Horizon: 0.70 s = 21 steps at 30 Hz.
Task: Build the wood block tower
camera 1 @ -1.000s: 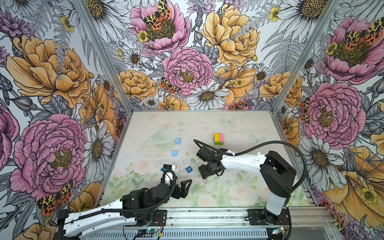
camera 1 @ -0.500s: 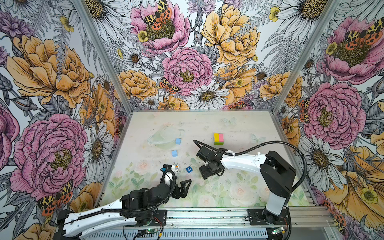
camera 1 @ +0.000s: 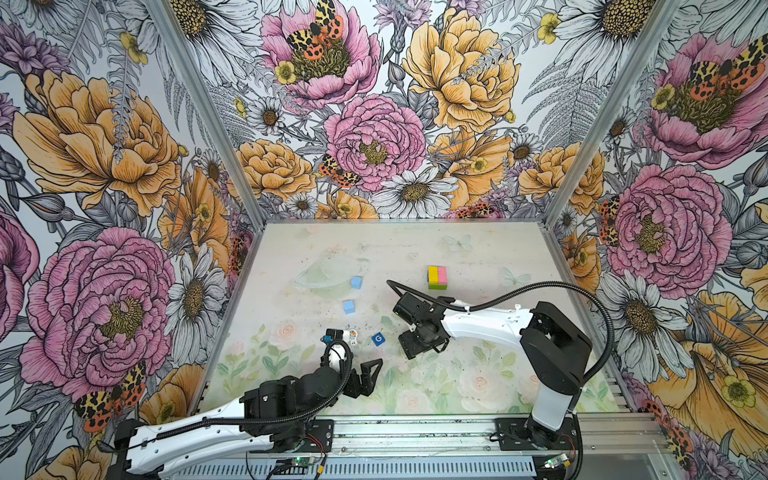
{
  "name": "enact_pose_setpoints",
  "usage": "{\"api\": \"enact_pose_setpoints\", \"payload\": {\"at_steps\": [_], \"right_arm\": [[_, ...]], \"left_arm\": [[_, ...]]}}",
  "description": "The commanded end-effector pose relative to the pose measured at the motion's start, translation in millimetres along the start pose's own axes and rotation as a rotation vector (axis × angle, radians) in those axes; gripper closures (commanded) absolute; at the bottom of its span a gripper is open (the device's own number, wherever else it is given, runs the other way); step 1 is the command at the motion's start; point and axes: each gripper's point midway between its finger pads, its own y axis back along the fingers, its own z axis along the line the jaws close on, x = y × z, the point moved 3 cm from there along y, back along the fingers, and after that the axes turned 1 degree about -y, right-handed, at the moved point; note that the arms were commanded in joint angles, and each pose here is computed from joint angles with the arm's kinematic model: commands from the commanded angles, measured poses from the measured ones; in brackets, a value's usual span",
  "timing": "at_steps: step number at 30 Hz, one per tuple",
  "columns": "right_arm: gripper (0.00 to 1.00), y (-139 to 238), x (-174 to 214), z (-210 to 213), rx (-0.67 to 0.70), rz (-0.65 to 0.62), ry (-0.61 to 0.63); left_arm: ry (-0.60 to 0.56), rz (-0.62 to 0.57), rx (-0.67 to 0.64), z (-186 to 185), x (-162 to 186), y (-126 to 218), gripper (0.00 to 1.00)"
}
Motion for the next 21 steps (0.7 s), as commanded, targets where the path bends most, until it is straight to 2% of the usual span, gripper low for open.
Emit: {"api": "enact_pose_setpoints", "payload": {"at_steps": [1,21], "right_arm": [[0.26,0.3,-1.9,0.6,0.019,-0.009,0.011],[0.27,-2.4,1.8,0.9,0.019,0.004,0.029]], "left_arm": [[0.0,-0.022,-0.008,0.7,-4.6,1.9,0.02],[-0.006,-0.022,-0.005,-2.1,-6.9,2.7,0.01]]}}
